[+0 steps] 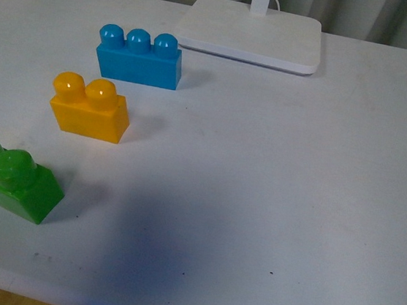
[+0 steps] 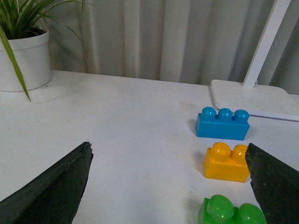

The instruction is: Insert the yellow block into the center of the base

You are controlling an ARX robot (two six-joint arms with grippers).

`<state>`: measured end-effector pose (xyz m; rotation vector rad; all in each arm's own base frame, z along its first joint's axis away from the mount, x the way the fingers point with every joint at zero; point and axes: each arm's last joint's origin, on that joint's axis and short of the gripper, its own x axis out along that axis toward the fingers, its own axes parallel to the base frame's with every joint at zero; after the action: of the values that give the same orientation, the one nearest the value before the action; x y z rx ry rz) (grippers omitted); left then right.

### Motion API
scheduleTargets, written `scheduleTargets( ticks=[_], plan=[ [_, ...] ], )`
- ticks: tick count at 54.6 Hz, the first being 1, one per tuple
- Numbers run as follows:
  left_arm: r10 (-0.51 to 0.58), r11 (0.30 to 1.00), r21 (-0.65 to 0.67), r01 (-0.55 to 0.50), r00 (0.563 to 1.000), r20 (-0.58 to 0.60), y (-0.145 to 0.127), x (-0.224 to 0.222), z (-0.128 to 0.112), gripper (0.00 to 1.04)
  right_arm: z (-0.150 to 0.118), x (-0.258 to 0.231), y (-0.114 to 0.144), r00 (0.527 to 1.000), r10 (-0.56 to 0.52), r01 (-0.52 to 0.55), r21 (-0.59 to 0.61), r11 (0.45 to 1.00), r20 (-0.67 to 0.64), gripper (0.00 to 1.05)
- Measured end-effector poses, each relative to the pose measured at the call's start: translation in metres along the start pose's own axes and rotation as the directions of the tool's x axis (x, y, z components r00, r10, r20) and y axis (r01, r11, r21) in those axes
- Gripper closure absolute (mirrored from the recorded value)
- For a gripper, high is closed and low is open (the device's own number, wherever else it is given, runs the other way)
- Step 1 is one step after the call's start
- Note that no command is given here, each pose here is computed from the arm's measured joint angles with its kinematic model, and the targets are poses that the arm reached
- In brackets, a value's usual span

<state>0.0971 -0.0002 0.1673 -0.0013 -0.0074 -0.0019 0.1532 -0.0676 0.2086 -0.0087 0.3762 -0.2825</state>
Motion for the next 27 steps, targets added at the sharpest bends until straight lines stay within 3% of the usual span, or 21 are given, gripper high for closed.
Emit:
scheduleTargets(
  ticks=[6, 16, 27],
  plan=[
    [0.000, 1.000, 0.000, 0.000, 1.000, 0.000, 0.000, 0.000, 0.000, 0.06, 0.003, 0.034, -0.026, 0.989, -0.060, 0.060, -0.006, 0.998, -0.137, 0.09],
    [0.000, 1.000, 0.000, 0.000, 1.000, 0.000, 0.000, 0.000, 0.000, 0.06, -0.013, 0.082, -0.051, 0.945, -0.054, 0.045, -0.037, 0.998, -0.321, 0.09],
    [0.000, 1.000, 0.000, 0.000, 1.000, 0.000, 0.000, 0.000, 0.000, 0.06, -0.021, 0.113, -0.064, 0.921, -0.070, 0.047, -0.069, 0.997, -0.384, 0.09]
  ],
)
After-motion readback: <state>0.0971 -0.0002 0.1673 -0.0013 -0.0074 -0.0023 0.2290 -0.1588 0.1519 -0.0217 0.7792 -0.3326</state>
